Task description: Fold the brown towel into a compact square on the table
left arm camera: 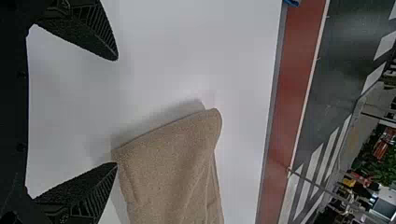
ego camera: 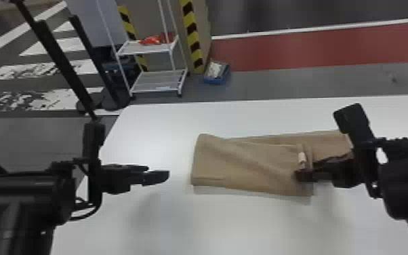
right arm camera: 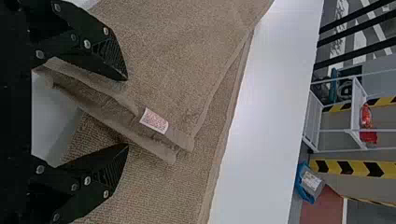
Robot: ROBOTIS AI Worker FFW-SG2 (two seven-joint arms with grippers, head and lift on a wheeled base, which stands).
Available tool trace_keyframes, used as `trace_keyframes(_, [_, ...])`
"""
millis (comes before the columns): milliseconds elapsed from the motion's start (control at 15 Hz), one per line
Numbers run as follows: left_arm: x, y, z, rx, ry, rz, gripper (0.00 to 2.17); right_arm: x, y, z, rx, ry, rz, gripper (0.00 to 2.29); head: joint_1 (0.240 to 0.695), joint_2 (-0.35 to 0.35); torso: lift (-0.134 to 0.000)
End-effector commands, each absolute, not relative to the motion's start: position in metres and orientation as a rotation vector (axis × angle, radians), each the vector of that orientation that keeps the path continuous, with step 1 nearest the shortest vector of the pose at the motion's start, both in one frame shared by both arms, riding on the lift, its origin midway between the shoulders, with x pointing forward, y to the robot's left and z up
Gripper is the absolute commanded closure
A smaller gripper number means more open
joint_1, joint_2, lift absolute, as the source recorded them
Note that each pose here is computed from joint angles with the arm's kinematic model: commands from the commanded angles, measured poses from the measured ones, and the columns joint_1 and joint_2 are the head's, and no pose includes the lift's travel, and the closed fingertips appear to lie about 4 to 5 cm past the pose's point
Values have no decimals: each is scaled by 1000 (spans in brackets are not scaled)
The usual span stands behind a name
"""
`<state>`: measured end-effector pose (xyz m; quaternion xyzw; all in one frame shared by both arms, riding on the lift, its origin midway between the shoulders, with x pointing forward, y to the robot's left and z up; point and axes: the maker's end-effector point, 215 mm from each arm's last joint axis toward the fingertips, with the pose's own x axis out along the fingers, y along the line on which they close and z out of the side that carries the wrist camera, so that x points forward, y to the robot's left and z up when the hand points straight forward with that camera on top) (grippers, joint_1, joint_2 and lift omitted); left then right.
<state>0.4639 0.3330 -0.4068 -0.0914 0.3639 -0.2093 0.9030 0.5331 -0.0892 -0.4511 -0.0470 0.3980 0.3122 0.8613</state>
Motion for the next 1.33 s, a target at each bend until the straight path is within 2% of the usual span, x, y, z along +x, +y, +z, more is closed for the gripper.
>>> trace_keyframes(0, [463, 334, -408, -190, 753, -432, 80, 533, -83, -450, -100, 824, 673, 589, 695, 264, -123])
trace_keyframes(400, [463, 333, -408, -191, 755, -433, 80, 534, -83, -447, -96, 818, 677, 711, 695, 272, -123])
trace_keyframes(467, [462, 334, -408, -190, 755, -434, 83, 534, -83, -447, -95, 818, 676, 799, 695, 271, -123])
trace_keyframes(733, [461, 337, -410, -190, 761, -432, 83, 536, -87, -444, -90, 812, 667, 826, 695, 271, -123])
trace_keyframes(800, [460, 338, -410, -188, 763, -431, 83, 536, -88, -445, -91, 815, 664, 876, 695, 271, -123])
trace_keyframes(867, [459, 338, -411, -189, 765, -432, 83, 537, -89, -445, -95, 812, 659, 1055, 695, 271, -123])
trace_keyframes(1200, [458, 338, -410, -189, 765, -435, 83, 537, -89, -445, -97, 814, 657, 1065, 695, 268, -123])
trace_keyframes(1267, [459, 340, -409, -187, 762, -433, 83, 538, -90, -443, -95, 809, 657, 1204, 695, 269, -123])
